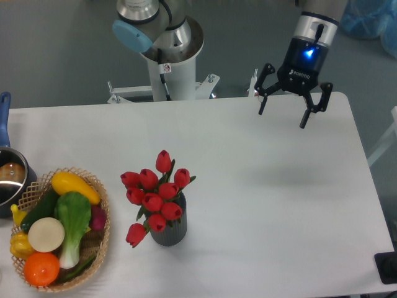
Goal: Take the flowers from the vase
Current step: 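Move the open gripper into view toward the red tulips, then lower the open gripper toward the tulip stems above the vase, then push the open gripper around the tulip stems below the blooms, then close the gripper on the tulip stems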
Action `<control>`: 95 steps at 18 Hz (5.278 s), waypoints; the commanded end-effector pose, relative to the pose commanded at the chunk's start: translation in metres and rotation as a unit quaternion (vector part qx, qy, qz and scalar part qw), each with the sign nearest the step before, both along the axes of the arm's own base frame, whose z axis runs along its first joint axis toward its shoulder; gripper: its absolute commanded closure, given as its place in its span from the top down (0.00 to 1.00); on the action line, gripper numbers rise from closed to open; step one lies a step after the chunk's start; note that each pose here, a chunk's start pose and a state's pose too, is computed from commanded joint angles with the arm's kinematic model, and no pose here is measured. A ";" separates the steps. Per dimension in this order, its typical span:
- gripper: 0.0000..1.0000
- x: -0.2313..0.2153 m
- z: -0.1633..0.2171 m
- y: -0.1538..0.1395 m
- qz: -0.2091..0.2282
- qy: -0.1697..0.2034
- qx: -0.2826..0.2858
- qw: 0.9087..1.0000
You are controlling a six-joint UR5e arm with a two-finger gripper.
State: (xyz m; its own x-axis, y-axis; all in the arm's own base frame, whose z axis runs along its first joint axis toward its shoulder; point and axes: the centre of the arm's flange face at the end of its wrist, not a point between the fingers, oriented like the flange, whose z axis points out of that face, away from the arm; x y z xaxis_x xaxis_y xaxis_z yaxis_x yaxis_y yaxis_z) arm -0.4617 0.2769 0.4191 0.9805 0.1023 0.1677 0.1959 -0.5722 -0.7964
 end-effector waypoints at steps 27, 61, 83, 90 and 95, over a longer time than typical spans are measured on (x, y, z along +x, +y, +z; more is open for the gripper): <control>1.00 0.068 -0.065 0.147 -0.250 0.086 -0.025 0.964; 1.00 0.079 -0.123 0.191 -0.283 0.063 0.123 0.949; 0.91 0.092 -0.127 0.226 -0.309 0.053 0.143 0.939; 0.55 0.091 -0.130 0.227 -0.306 0.044 0.156 0.938; 0.39 0.088 -0.131 0.224 -0.301 0.040 0.163 0.939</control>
State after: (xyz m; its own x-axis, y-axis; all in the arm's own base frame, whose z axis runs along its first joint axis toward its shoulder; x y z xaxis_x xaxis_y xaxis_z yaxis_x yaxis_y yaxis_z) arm -0.3737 0.5008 0.2882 0.8547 -0.5188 0.0166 -0.1531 -0.2825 -0.9470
